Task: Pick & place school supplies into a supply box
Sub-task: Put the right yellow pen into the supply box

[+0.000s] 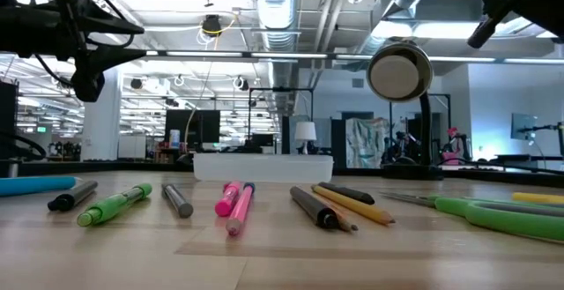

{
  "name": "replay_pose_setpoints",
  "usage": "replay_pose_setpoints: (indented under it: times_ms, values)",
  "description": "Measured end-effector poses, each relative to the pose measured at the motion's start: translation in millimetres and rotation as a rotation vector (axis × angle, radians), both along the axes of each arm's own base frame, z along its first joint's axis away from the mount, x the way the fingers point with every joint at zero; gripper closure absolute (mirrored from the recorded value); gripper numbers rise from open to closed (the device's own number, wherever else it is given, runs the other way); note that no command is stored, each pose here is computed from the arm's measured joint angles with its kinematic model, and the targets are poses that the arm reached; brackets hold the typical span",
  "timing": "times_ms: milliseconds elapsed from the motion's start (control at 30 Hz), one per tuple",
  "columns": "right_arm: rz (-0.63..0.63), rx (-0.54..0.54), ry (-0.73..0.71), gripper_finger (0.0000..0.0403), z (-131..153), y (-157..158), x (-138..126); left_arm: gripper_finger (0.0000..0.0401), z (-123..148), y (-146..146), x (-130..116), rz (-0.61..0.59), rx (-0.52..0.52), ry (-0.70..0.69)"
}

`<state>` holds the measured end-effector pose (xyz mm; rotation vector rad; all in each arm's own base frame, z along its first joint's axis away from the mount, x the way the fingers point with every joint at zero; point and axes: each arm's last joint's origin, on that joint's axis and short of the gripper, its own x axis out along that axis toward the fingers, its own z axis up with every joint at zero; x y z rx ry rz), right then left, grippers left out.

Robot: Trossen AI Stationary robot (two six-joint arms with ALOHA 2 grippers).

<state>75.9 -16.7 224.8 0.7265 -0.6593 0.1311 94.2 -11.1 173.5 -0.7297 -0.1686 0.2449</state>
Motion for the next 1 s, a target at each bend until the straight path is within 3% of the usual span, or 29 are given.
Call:
replay_pose_setpoints:
  times_ms: [100, 233, 400, 533, 700, 1000]
  values:
    - [-0.016, 0.03, -0.024, 0.0301, 6.1, -0.4, -2.4, 0.0248, 1.5, 0.2, -0.2, 0.006, -0.006, -0.016]
    - [-0.005, -0.048, -0.038, 0.0301, 23.6, 2.1, -6.1, 0.0248, 9.6, 0.6, -1.3, 0.01, -0.01, -0.095]
    - [-0.041, -0.217, -0.029, 0.0301, 57.5, 5.0, -8.4, 0.0248, 34.1, 0.3, -7.3, -0.028, 0.115, -0.248]
    - [-0.063, -0.287, 0.054, 0.0301, 79.6, 4.4, -2.8, 0.0248, 55.8, 2.1, -15.5, -0.008, 0.184, -0.359]
    - [-0.038, -0.298, 0.163, 0.0301, 95.6, 1.1, 12.9, 0.0248, 69.2, 4.5, -21.1, 0.036, 0.194, -0.399]
    - [0.006, -0.335, 0.279, 0.0301, 112.3, -7.1, 51.3, 0.0248, 100.2, 1.5, -23.7, -0.058, 0.304, -0.446]
